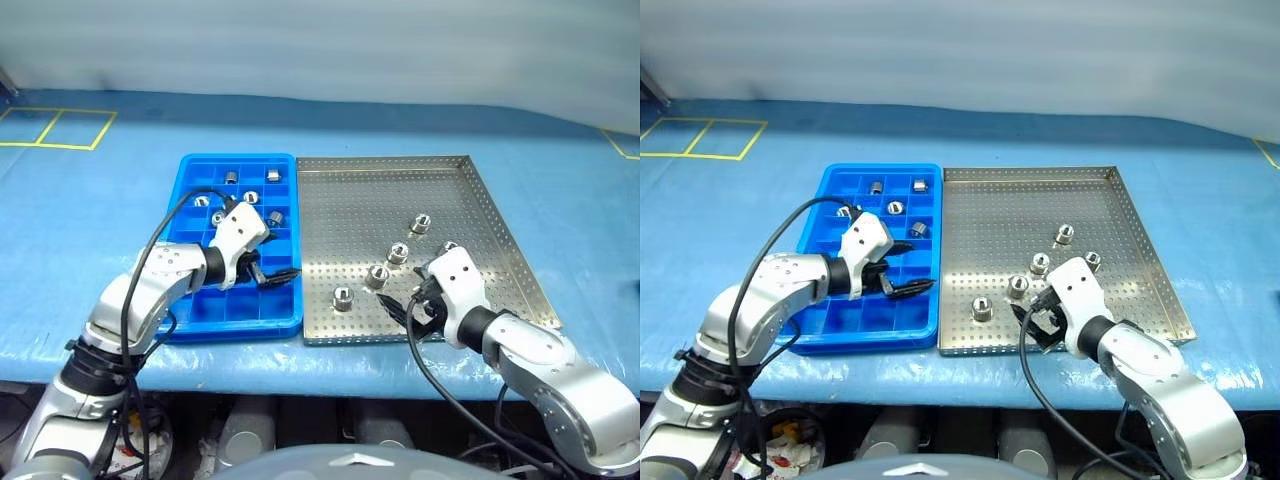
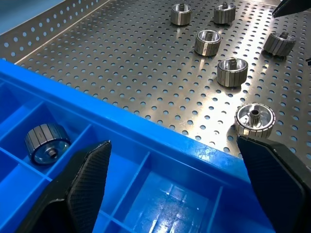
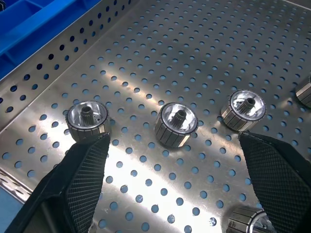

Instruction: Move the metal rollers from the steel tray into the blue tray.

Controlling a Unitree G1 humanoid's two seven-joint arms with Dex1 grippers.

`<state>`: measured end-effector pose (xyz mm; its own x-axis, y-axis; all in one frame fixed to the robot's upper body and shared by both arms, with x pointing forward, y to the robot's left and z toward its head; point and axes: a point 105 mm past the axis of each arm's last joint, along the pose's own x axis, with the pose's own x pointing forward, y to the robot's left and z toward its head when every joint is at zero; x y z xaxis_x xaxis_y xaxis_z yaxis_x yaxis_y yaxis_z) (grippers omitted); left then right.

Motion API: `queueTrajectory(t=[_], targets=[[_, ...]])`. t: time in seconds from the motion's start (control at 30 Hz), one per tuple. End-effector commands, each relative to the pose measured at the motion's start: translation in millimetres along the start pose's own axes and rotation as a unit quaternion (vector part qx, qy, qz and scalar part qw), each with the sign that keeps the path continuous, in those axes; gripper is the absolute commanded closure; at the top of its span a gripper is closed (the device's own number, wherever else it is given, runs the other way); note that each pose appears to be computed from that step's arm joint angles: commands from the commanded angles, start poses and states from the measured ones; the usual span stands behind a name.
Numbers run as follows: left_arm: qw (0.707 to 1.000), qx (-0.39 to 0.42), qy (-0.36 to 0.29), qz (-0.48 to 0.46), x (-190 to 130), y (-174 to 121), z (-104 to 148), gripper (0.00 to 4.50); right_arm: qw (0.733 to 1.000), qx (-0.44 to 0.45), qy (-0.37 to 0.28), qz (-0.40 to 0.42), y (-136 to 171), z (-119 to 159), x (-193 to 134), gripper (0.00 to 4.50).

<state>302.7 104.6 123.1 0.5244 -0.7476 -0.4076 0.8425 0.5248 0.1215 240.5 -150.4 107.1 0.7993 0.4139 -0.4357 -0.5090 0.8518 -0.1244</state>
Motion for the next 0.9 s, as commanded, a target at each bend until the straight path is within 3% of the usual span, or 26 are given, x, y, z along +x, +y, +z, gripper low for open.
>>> queueTrajectory(t=[0.03,0.37,0.9], targets=[[0.999,0.018,-0.026,0.007,-1.6,4.9,15.7,0.00,0.999,-0.007,-0.021,-0.028,-9.7,10.0,-4.3,0.03],[1.000,0.019,-0.012,-0.007,4.3,4.8,11.9,0.00,0.999,-0.021,-0.001,-0.032,-17.7,6.4,-12.3,0.03],[1.000,0.015,-0.004,-0.016,1.3,0.9,8.1,0.00,0.999,-0.034,0.003,0.021,0.0,4.4,-11.6,0.03]])
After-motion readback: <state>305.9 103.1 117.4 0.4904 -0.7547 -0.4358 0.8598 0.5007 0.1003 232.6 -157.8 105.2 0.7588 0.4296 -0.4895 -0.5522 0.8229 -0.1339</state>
